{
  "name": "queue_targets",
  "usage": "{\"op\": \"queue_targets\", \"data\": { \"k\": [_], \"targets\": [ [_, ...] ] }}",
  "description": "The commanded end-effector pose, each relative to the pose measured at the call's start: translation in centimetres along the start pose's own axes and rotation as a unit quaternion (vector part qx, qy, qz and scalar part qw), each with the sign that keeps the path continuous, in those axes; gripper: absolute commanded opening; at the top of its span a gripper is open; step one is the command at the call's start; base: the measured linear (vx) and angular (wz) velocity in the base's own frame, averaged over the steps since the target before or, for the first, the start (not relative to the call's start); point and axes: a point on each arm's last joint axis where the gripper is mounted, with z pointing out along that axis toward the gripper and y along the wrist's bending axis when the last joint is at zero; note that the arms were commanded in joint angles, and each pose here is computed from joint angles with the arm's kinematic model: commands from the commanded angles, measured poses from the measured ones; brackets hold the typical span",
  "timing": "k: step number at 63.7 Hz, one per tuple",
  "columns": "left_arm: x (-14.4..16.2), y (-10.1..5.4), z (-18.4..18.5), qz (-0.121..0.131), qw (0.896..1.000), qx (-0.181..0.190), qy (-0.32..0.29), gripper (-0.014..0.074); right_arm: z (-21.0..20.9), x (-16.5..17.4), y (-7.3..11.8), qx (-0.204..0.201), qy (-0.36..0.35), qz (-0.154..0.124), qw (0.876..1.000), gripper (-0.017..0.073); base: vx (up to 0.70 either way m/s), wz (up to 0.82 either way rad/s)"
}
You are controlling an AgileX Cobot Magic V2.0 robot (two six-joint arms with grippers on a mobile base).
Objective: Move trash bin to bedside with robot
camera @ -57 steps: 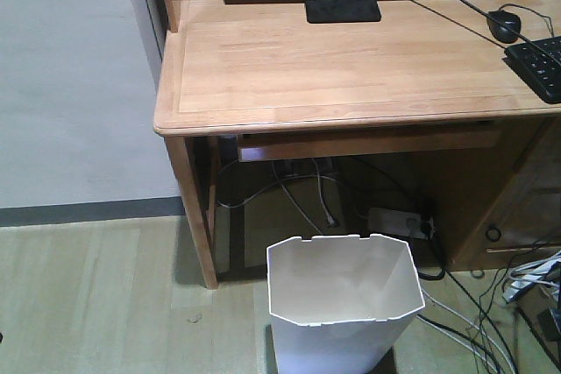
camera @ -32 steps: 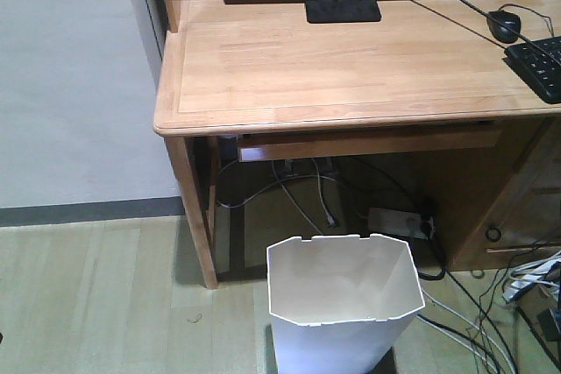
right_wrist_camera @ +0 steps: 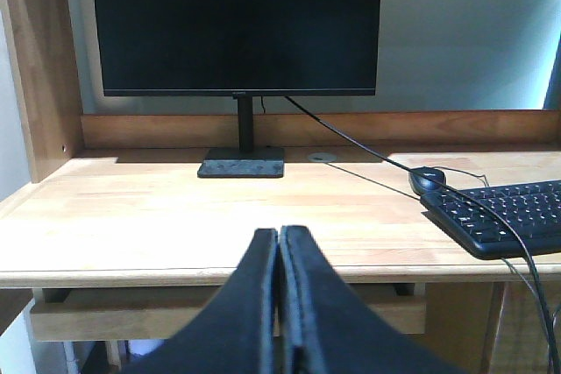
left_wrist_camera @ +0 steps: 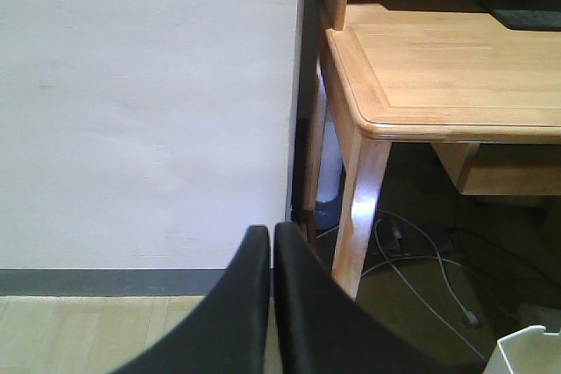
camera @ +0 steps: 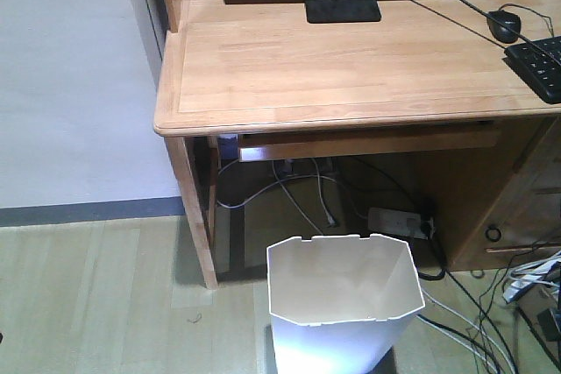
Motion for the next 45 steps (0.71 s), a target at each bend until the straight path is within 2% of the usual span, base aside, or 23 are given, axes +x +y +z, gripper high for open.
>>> {"op": "queue_targets", "data": {
  "k": [1,21,31,39,45],
  "targets": [
    [-0.5,-0.1,-0.1,-0.003,0.999,0.006,-0.038,-0.0006,-0.1,-0.5,0.0,0.003,-0.04,-0.007,0.999,-0.0009,0.0,0.0],
    [-0.5,-0.1,-0.1,-0.003,0.999,0.006,-0.038,-0.0006,-0.4,-2.2,-0.1,0.008,-0.128,-0.011,0.992,-0.0009,0.0,0.0],
    [-0.5,-0.1,-0.1,-0.003,0.999,0.006,-0.038,-0.0006,-0.6,-3.9,-0.2,0.007,-0.12,-0.013,0.993,-0.0009,0.0,0.0],
    [-0.5,-0.1,-0.1,-0.003,0.999,0.006,-0.038,-0.0006,-0.6,-6.3,-0.3,0.01,-0.096,-0.059,0.994,-0.0009,0.0,0.0],
    [-0.5,-0.1,-0.1,-0.003,0.999,0.006,-0.038,-0.0006,0.0,-8.1,-0.3,0.009,-0.067,-0.071,0.995,-0.0009,0.0,0.0]
  ]
}}
